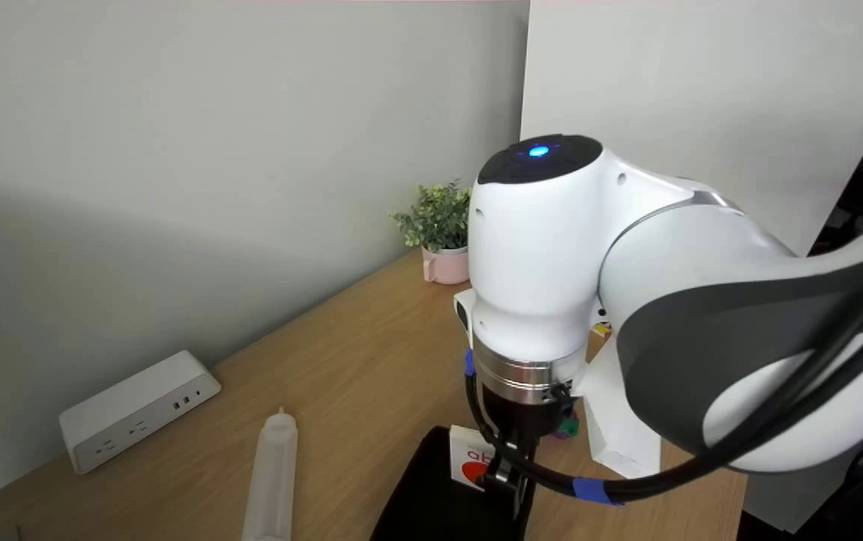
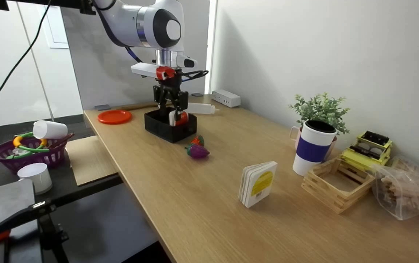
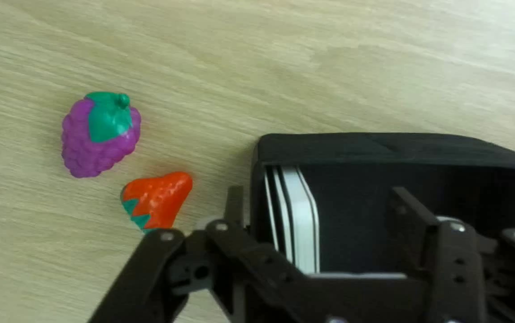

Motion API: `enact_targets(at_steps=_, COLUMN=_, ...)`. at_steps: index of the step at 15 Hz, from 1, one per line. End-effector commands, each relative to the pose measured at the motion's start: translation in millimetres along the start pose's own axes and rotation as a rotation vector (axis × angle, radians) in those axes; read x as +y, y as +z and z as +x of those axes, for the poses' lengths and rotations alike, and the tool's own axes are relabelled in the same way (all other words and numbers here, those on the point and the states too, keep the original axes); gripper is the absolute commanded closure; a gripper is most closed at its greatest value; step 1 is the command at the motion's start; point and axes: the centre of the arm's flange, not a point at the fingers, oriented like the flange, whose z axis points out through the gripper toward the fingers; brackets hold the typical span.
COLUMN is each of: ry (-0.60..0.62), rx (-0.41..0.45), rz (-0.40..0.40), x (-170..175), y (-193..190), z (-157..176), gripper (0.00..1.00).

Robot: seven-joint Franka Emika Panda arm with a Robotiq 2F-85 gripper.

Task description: Put the red-white book and the purple object in the black box

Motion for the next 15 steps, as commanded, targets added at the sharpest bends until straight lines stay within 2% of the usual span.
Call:
enact_targets(at_steps=1, ry=0.016, rx=0.03, rz=-0.067, x=-6, y=-18, z=-25, gripper=0.0)
enact_targets(at_steps=4, ry=0.029, rx=0.066, rz=-0.132, x=-13, y=-36, z=-38, gripper=0.0)
enact_targets(at_steps=7, ry=0.046, rx=0.1, rz=-0.172, x=-6, y=-53, z=-56, gripper=0.0)
enact_targets(at_steps=11, ry=0.056, rx=0.11, rz=-0.184, x=20, y=-59, z=-82, gripper=0.0)
enact_targets(at_steps=15, ry=-0.028, rx=0.079, rz=-0.158, x=50, y=-42, z=-106, gripper=0.0)
